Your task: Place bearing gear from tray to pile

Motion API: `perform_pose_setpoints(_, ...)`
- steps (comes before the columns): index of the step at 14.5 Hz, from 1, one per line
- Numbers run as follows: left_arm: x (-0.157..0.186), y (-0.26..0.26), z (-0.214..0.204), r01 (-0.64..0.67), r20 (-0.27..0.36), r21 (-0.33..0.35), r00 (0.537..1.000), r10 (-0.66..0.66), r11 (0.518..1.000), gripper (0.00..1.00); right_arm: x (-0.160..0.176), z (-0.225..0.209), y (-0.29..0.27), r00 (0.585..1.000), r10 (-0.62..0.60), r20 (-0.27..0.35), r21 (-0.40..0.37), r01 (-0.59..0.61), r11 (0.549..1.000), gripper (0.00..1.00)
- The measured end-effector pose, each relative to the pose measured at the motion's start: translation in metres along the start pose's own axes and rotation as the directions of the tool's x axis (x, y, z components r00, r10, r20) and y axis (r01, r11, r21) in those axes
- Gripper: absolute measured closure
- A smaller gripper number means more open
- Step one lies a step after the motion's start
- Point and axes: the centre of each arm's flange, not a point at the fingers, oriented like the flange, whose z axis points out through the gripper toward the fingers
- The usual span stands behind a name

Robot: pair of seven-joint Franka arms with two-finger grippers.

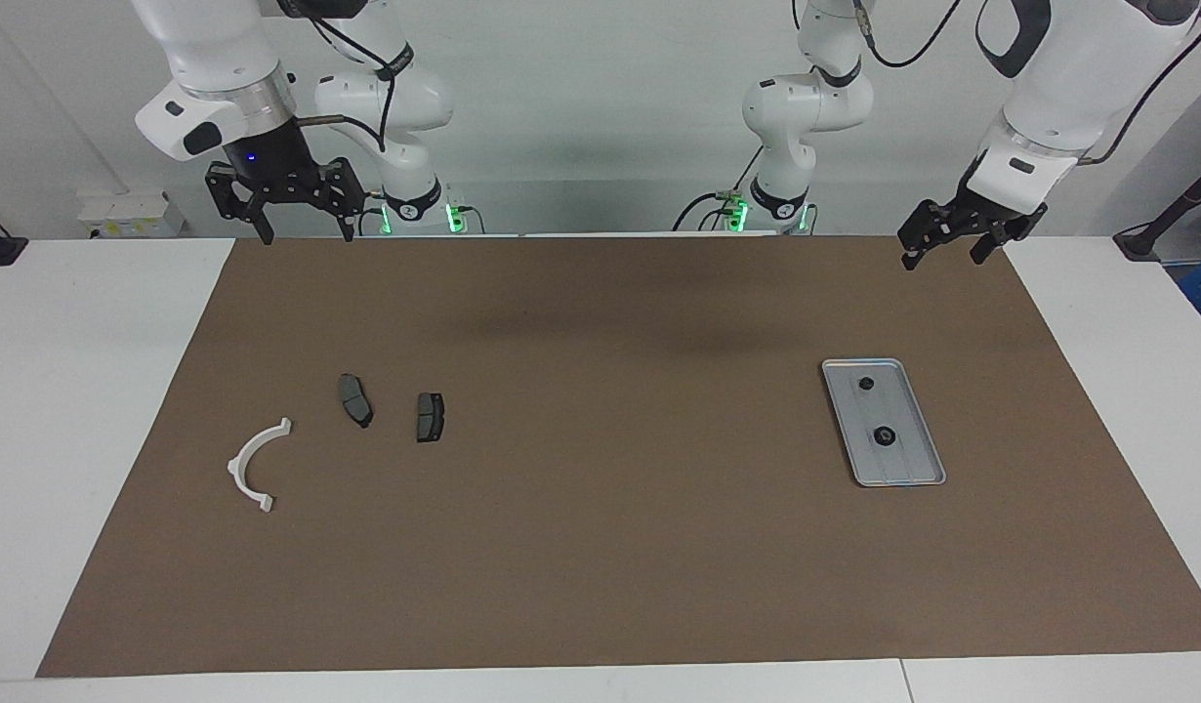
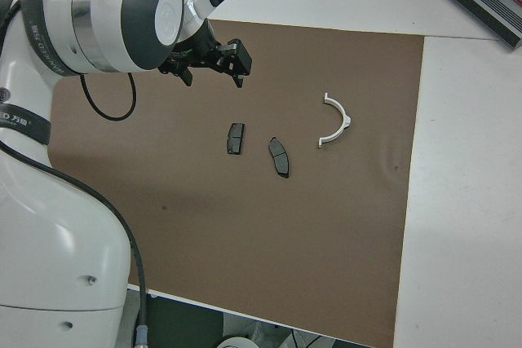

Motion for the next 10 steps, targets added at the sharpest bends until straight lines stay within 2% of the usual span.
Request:
perform_pose_setpoints(8,-0.001,0.014,0.000,-0.023,-0.004,0.001,1.000,0.023,1.000,0.00,0.000,0.000,0.000,1.000,0.000,0.000,0.000,0.000,1.000,0.00)
perform_pose_setpoints(10,0.003,0.008,-0.003,-0.011,-0.036,-0.002,0.999,0.011,1.000,0.00,0.000,0.000,0.000,1.000,0.000,0.000,0.000,0.000,1.000,0.00)
